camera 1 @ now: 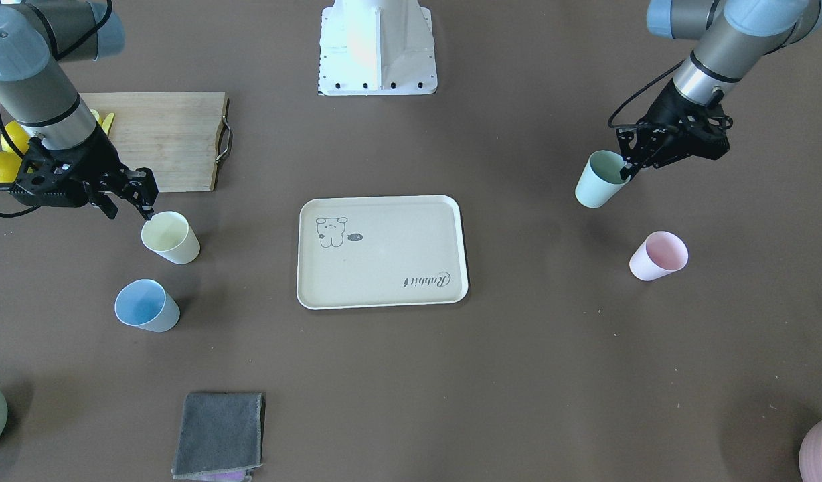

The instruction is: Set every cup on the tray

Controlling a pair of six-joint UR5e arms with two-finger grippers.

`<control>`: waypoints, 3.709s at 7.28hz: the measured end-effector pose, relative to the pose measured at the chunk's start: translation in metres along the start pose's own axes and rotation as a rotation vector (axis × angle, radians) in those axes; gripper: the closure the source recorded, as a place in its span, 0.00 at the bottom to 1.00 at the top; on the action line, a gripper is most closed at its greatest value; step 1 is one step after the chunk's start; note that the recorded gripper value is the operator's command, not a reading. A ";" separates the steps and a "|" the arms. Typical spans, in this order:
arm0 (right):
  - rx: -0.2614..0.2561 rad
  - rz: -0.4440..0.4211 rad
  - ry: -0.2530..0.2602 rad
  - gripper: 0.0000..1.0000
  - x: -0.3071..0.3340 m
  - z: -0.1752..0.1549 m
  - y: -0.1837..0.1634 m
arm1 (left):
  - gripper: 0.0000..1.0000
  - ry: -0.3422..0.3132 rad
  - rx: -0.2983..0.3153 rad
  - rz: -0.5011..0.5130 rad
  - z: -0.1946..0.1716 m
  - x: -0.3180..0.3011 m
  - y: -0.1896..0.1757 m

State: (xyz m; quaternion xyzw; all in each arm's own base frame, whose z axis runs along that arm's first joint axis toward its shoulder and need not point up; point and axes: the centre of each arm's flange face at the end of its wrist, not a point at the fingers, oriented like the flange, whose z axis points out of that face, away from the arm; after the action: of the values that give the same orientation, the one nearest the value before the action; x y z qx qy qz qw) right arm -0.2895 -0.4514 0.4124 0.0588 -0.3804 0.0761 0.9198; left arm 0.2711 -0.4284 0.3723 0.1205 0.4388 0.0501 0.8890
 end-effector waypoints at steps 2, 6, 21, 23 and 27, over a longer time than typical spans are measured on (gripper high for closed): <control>-0.005 0.006 0.003 0.30 0.000 0.004 0.000 | 1.00 -0.030 -0.036 -0.063 -0.016 0.100 -0.056; -0.010 0.010 0.004 0.30 -0.001 0.007 0.002 | 1.00 -0.082 -0.057 -0.089 0.071 0.234 -0.049; -0.048 0.042 0.020 1.00 -0.021 0.035 -0.017 | 0.02 0.059 0.007 -0.068 -0.002 0.189 -0.116; -0.046 0.066 0.011 1.00 -0.026 0.030 -0.014 | 0.02 0.039 0.001 -0.040 -0.029 0.136 -0.141; -0.045 0.115 -0.090 1.00 -0.067 -0.036 -0.015 | 0.02 -0.060 -0.023 0.074 -0.023 0.017 -0.158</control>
State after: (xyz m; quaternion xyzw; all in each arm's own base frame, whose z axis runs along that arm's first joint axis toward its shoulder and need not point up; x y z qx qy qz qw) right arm -0.3085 -0.4668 0.3393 0.0196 -0.4260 0.1177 0.8968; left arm 0.2608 -0.5739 0.3045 0.1277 0.4066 0.0846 0.9006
